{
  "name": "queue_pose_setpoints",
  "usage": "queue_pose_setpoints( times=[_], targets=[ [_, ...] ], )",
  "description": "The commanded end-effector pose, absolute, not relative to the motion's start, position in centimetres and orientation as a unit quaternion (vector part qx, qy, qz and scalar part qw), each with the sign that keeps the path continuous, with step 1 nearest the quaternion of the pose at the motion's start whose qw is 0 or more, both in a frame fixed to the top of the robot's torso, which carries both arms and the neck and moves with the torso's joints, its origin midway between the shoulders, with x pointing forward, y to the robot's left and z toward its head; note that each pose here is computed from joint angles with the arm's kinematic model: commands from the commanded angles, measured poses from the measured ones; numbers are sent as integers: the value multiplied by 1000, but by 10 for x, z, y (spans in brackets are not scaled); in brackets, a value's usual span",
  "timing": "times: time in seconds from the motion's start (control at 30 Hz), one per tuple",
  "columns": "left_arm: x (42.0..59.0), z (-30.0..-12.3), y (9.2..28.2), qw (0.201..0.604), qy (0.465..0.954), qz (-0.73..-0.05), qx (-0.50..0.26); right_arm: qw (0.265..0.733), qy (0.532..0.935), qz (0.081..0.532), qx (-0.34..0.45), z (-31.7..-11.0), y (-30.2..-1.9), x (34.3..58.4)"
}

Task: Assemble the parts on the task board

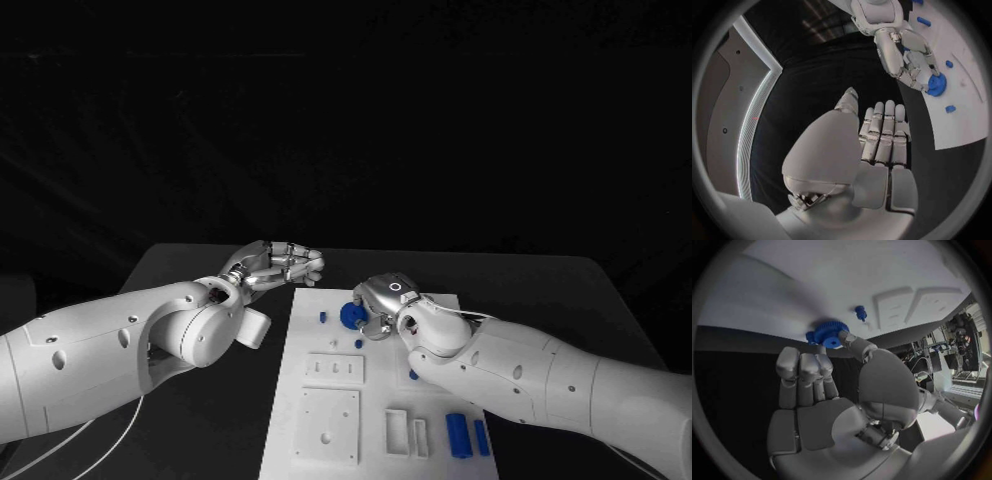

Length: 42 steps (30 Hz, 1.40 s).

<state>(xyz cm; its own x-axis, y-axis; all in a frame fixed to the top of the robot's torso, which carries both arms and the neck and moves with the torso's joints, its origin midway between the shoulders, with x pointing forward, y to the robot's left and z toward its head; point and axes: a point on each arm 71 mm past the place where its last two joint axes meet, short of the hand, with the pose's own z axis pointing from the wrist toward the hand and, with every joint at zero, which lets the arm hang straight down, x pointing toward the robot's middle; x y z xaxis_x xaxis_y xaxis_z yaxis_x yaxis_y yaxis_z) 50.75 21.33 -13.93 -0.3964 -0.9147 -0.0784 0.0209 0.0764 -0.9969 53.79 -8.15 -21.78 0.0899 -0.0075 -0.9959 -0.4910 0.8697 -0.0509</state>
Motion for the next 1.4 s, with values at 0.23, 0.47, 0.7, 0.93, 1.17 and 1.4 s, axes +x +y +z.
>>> queue_pose_setpoints(
  times=[0.23,0.47,0.7,0.93,1.17,1.4],
  targets=[
    [507,-138,210,404,611,-578,-360,712,656,171,-185,-218,-77,537],
    [508,-138,210,404,611,-578,-361,710,658,169,-183,-219,-77,538],
    [508,-138,210,404,611,-578,-360,713,655,176,-177,-218,-81,536],
    [509,-138,215,408,609,-575,-363,693,674,197,-161,-219,-86,534],
    [510,-139,216,410,609,-573,-364,686,682,193,-166,-221,-83,535],
    [510,-139,215,409,610,-574,-364,677,695,180,-166,-224,-85,538]
  ],
)
